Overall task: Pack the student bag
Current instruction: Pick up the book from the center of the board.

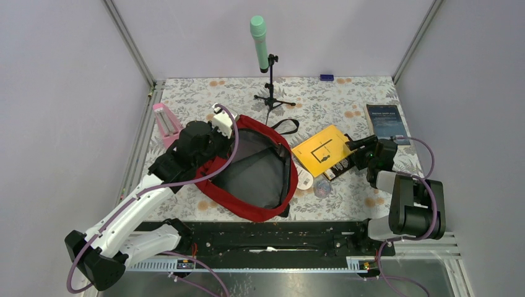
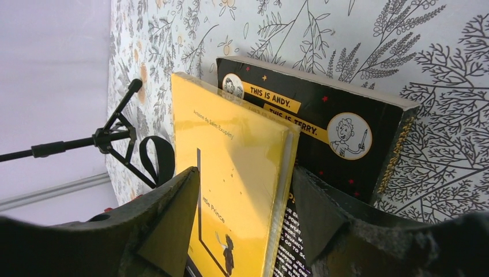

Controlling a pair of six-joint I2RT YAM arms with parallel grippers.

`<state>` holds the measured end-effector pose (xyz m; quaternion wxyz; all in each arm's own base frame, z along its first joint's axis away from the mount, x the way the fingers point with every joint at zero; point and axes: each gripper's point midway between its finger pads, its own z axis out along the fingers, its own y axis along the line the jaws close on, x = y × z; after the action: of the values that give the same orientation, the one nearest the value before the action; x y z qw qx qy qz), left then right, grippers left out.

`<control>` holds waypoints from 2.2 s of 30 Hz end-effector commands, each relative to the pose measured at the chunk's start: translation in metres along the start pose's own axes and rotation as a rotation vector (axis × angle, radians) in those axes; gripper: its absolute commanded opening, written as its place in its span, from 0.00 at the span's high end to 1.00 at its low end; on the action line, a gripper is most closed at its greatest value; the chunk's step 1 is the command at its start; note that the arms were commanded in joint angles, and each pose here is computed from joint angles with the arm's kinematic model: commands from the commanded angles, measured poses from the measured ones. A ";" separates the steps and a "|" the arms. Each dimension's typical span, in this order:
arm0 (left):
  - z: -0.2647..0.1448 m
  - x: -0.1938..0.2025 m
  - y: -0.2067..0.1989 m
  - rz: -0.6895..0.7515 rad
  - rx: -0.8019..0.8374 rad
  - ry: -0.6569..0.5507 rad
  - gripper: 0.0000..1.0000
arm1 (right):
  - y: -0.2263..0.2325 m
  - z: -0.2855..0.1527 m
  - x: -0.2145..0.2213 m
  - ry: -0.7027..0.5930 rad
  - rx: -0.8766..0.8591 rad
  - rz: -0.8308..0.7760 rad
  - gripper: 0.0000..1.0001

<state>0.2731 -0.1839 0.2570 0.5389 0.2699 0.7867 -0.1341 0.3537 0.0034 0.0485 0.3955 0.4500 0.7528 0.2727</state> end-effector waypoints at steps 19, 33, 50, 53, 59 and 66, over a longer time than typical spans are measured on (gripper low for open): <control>-0.004 -0.024 0.002 -0.009 -0.002 -0.088 1.00 | -0.003 0.012 0.001 -0.022 -0.047 0.049 0.68; -0.003 -0.024 0.000 -0.007 0.008 -0.089 1.00 | 0.038 -0.010 -0.012 -0.065 -0.206 -0.134 1.00; -0.004 -0.025 -0.003 -0.012 0.025 -0.096 1.00 | 0.086 -0.089 -0.052 -0.257 -0.214 -0.408 1.00; -0.004 -0.026 -0.004 -0.014 0.031 -0.097 1.00 | 0.093 -0.105 -0.060 -0.298 -0.209 -0.458 1.00; -0.004 -0.025 -0.005 -0.017 0.034 -0.096 1.00 | 0.109 -0.127 -0.069 -0.334 -0.212 -0.515 1.00; -0.004 -0.026 -0.005 -0.020 0.034 -0.099 1.00 | 0.126 -0.142 -0.078 -0.293 -0.167 -0.604 1.00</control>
<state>0.2705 -0.1879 0.2571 0.5359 0.2746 0.7849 -0.1461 0.3081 -0.0111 0.1972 0.5604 0.2442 0.7745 0.1625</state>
